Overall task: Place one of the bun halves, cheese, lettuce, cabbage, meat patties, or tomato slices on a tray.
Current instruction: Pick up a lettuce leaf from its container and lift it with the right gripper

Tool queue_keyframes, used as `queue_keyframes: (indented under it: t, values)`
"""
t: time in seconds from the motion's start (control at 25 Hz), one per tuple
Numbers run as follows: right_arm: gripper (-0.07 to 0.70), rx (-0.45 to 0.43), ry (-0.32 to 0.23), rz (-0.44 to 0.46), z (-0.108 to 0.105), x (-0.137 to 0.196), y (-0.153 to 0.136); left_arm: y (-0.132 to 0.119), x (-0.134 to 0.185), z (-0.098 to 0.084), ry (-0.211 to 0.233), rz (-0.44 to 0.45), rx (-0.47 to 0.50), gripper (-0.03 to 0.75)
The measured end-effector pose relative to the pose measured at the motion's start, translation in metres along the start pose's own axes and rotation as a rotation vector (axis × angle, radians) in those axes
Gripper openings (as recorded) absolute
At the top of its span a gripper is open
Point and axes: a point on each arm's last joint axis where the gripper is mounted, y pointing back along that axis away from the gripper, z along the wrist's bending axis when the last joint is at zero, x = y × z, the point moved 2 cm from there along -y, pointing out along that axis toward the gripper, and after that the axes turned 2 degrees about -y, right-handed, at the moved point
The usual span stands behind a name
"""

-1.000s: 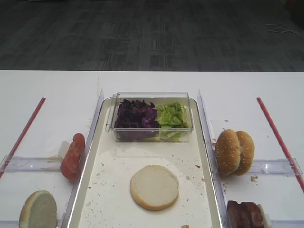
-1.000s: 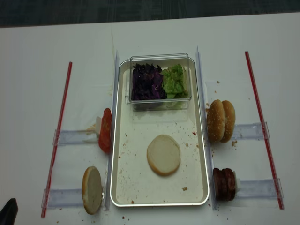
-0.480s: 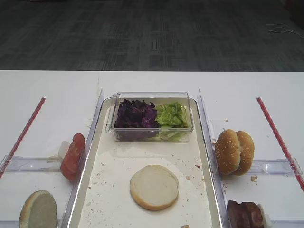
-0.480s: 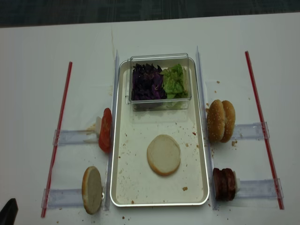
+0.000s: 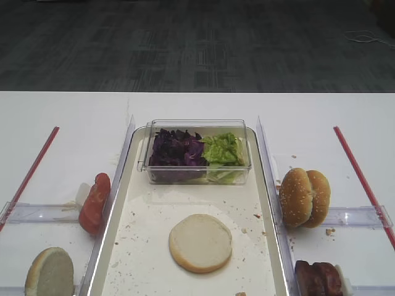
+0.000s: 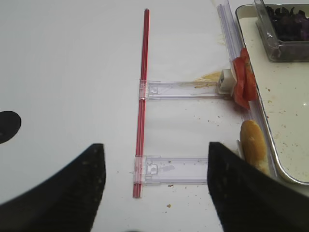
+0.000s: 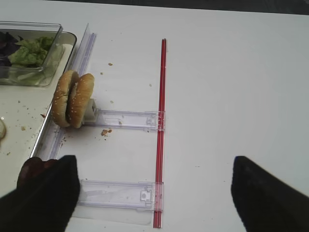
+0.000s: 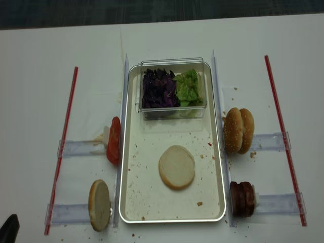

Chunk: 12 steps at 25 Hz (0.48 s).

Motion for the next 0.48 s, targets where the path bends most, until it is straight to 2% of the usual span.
queue_keyframes:
  t: [0.48]
  values:
    - [0.664,0.000,-0.002,0.007,0.0000,-0.0007,-0.0011,0.0000,0.0000,0.0000,0.000,0.000,0.000,0.452]
